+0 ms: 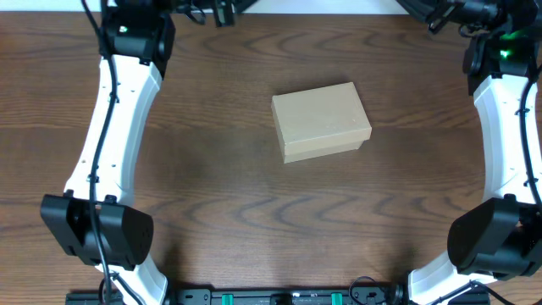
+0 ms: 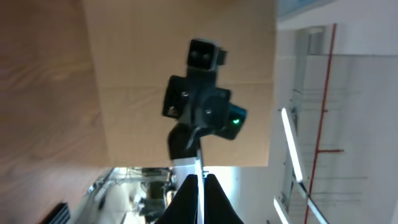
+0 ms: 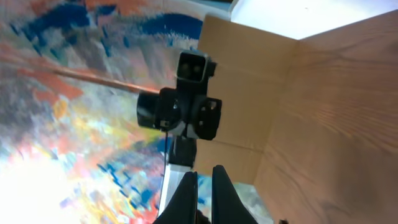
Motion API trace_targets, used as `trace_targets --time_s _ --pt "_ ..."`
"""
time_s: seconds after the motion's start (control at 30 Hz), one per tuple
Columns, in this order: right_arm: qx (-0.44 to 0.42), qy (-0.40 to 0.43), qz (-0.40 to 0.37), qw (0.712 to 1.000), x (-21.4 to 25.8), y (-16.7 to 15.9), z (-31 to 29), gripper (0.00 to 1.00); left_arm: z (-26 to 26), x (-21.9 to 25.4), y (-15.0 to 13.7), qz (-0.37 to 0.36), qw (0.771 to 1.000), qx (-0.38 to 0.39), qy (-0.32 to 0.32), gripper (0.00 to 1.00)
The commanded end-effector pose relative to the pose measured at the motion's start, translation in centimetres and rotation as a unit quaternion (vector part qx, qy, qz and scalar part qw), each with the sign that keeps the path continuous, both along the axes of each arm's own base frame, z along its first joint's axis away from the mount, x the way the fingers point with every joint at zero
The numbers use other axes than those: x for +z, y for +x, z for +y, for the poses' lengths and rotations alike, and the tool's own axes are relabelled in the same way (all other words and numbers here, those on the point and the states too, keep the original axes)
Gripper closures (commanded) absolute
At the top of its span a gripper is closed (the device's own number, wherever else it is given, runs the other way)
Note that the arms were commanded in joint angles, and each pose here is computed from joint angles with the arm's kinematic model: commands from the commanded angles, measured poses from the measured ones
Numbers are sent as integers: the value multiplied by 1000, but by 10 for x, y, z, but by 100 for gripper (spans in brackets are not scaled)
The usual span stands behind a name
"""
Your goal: Pack container
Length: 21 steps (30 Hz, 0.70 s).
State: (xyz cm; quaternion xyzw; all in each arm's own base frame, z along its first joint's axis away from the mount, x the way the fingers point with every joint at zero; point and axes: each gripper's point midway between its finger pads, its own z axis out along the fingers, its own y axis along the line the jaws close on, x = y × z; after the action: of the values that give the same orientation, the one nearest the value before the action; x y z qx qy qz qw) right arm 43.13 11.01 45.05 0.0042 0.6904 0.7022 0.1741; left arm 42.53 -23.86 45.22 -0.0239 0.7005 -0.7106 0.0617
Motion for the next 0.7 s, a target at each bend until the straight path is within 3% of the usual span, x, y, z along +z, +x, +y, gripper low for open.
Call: trace_targets --time_s 0.0,0.23,0.4,0.53,0.67 --pt "24 -23 -55 998 1 -11 5 98 -3 -4 -5 -98 995 -8 21 94" --pt "32 -27 -60 997 0 -14 6 98 -4 -40 2 -138 987 17 77 94" --pt "43 -30 -56 997 3 -20 7 98 11 -103 14 -130 967 70 206 94" --pt "45 -31 -65 996 10 -24 7 98 38 -163 13 -94 922 104 362 94" --pt "45 -32 -74 996 14 -27 8 97 61 -199 6 -81 860 118 489 94"
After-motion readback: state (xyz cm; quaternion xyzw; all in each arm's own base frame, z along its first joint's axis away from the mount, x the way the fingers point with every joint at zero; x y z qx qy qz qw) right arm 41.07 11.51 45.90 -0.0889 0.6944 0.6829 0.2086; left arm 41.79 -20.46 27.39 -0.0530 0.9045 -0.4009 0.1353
